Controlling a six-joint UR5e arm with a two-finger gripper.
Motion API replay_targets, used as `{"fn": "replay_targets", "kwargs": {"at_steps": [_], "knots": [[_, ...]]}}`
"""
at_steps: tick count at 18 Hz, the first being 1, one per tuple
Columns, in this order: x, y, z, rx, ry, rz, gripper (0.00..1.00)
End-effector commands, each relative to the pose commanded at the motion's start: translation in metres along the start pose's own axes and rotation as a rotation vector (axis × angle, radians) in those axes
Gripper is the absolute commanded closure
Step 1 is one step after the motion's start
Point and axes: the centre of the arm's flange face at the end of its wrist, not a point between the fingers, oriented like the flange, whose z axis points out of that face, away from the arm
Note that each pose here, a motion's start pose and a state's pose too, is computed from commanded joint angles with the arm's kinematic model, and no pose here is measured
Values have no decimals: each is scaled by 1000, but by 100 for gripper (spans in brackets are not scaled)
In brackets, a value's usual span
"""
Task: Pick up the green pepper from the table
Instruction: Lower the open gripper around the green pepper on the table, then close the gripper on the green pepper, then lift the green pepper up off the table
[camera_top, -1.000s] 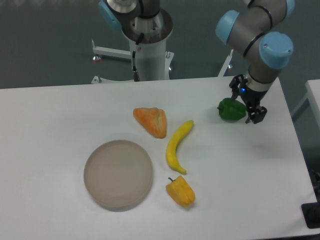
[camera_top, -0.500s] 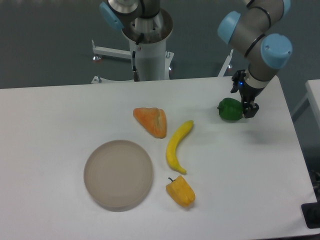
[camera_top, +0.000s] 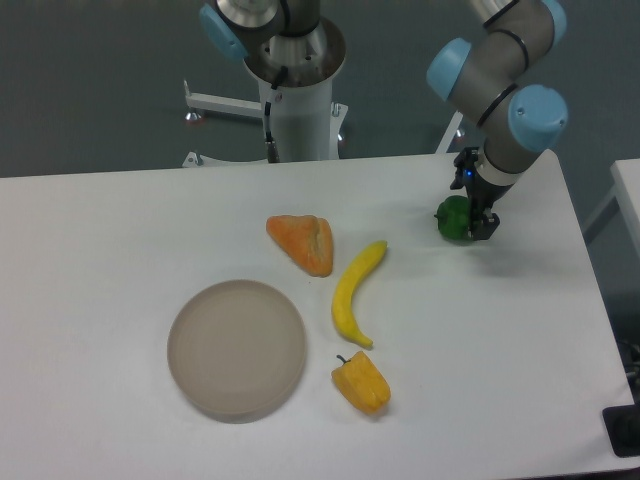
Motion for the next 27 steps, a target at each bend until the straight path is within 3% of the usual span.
{"fn": "replay_targets", "kwargs": {"at_steps": [1, 3, 6, 8, 14, 19, 24, 27], "knots": [[0, 1, 0, 0, 0, 2, 72], [0, 2, -3, -5, -2, -11, 79], [-2, 2, -13, -18, -6, -32, 80], [-1, 4, -24, -18, -26, -95, 83], [-28, 0, -99, 24, -31, -386, 91], [-86, -39, -114, 75, -74, -658, 92], [-118, -57, -109, 31, -87, -764, 96], [-137, -77, -120, -17, -112, -720, 96]]}}
